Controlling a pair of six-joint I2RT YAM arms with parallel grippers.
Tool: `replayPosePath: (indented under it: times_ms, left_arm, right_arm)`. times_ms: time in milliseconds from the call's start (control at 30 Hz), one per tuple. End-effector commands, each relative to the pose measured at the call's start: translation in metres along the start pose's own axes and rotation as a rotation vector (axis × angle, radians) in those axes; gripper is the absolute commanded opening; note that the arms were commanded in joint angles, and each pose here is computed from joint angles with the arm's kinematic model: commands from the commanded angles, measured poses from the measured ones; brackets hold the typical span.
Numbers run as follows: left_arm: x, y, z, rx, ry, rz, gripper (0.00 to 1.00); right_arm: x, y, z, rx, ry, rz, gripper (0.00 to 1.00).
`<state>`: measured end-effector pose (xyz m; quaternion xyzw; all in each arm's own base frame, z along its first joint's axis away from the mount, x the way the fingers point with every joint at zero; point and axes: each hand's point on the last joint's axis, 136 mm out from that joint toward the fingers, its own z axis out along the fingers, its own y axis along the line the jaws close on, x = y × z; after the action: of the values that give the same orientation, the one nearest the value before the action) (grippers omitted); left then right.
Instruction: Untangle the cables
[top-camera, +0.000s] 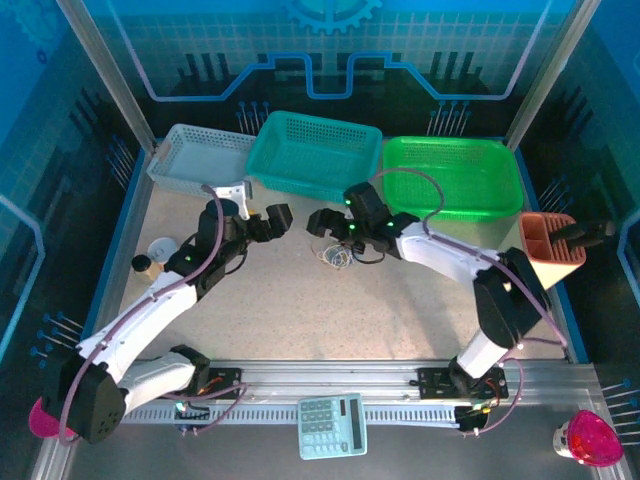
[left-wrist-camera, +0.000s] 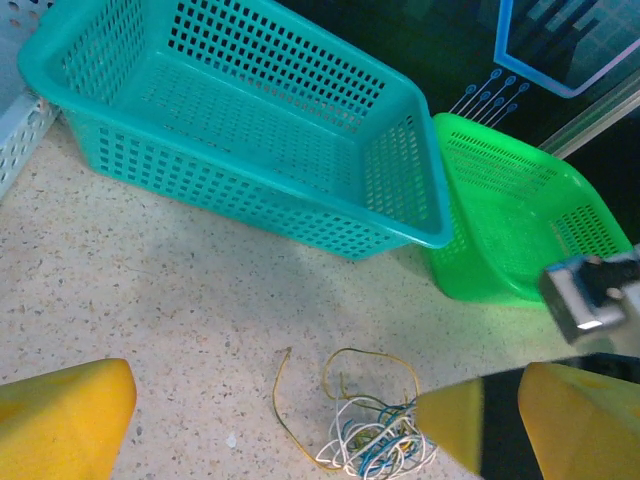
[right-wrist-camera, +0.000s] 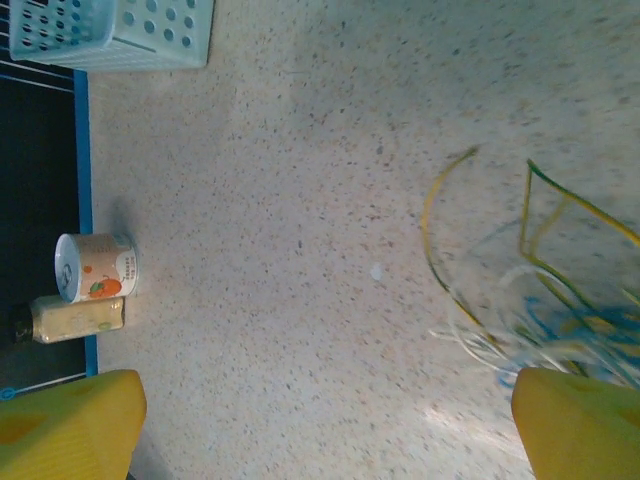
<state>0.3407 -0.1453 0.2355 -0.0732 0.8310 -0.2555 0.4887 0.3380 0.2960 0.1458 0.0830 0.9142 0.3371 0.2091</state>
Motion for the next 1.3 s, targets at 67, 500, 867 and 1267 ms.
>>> replayPosePath:
  times_ms: [67,500,867,1267]
  left_arm:
    - [0.011,0.010,0.003,-0.034,0.014,-0.033,0.99]
    - [0.014,0.011,0.004,-0.047,0.037,-0.039,0.99]
    - [0.015,0.013,0.003,-0.053,0.042,-0.056,0.99]
    - [0.033,0.023,0.011,-0.092,0.100,-0.067,0.99]
  right_arm:
    - [-0.003,-0.033,-0.041,0.081,-0.065,-0.037,0.96]
    - [-0.009,-0.062,0.011,0.114,0.028,-0.078,0.87]
    - [0.038,0.006,0.043,-0.217,0.155,-0.207,0.43]
    - [0.029,-0.054,0.006,0.056,0.048,-0.239,0.71]
